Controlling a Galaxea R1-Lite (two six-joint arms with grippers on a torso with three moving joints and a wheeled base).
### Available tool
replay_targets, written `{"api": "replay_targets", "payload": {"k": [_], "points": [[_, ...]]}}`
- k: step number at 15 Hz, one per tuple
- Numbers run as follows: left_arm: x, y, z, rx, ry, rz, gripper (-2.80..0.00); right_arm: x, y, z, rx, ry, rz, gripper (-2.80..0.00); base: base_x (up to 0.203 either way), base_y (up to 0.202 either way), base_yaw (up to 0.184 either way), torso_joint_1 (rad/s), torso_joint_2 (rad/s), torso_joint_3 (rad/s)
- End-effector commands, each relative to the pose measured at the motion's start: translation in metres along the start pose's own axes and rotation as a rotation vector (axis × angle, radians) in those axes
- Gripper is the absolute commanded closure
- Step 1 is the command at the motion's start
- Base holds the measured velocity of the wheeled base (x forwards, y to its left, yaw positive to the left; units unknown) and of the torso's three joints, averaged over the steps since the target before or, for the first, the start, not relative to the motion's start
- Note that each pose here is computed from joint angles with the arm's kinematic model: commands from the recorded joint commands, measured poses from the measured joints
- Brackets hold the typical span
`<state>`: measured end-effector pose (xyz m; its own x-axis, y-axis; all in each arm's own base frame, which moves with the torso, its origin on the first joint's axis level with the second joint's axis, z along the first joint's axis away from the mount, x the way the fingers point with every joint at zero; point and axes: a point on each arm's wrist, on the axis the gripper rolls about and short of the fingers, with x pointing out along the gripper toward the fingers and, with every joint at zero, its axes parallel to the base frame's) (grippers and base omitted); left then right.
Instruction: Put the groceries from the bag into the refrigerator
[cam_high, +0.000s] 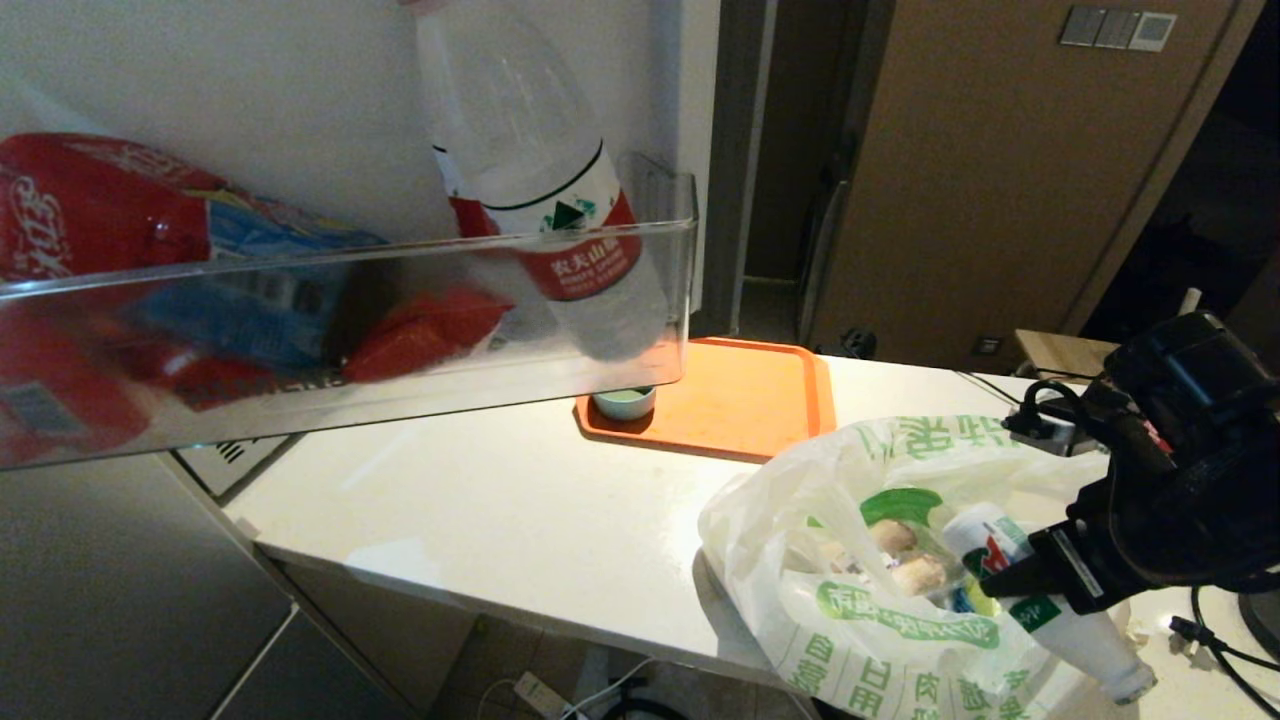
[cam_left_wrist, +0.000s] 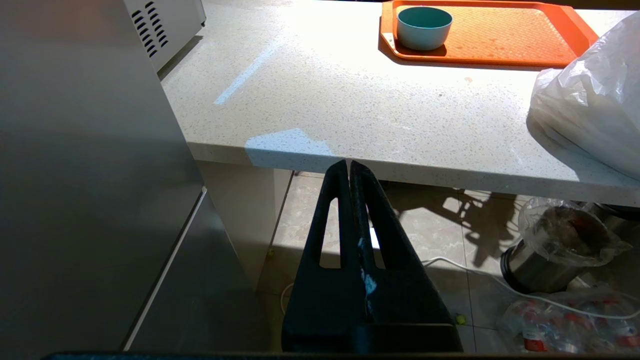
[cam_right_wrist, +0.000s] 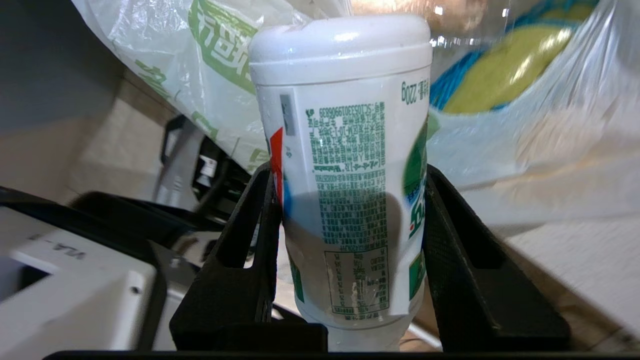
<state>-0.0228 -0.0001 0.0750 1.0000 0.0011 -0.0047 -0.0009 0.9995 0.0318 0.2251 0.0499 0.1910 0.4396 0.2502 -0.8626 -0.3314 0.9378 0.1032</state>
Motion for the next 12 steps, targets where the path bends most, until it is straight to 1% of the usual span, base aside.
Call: {"api": "replay_targets", "payload": {"k": [1, 2, 3, 6, 8, 10, 12], "points": [[0.000, 0.000, 0.000, 0.005, 0.003, 0.000, 0.00, -0.004, 0.001, -0.003, 0.031, -0.008, 0.001, 0.00, 0.000, 0.000, 0.000, 0.000, 0.00, 0.000], [0.000, 0.000, 0.000, 0.011, 0.003, -0.003, 0.00, -0.004, 0.001, -0.003, 0.074, -0.007, 0.004, 0.00, 0.000, 0.000, 0.000, 0.000, 0.00, 0.000], [0.000, 0.000, 0.000, 0.008, 0.002, 0.001, 0.00, -0.002, 0.001, -0.002, 0.096, -0.002, 0.016, 0.00, 0.000, 0.000, 0.000, 0.000, 0.00, 0.000], [0.000, 0.000, 0.000, 0.007, 0.001, -0.001, 0.00, 0.007, 0.001, 0.003, 0.109, 0.019, 0.101, 0.00, 0.000, 0.000, 0.000, 0.000, 0.00, 0.000], [0.000, 0.000, 0.000, 0.017, 0.000, -0.008, 0.00, 0.010, 0.001, 0.011, 0.118, 0.012, 0.148, 0.00, 0.000, 0.000, 0.000, 0.000, 0.00, 0.000], [-0.004, 0.000, 0.015, 0.024, -0.057, -0.013, 0.00, 0.015, 0.000, 0.022, 0.179, 0.013, 0.204, 0.00, 0.000, 0.000, 0.000, 0.000, 0.00, 0.000], [-0.009, 0.000, 0.036, 0.028, -0.099, -0.034, 0.00, 0.020, -0.002, 0.032, 0.234, 0.016, 0.249, 0.00, 0.000, 0.000, 0.000, 0.000, 0.00, 0.000]]}}
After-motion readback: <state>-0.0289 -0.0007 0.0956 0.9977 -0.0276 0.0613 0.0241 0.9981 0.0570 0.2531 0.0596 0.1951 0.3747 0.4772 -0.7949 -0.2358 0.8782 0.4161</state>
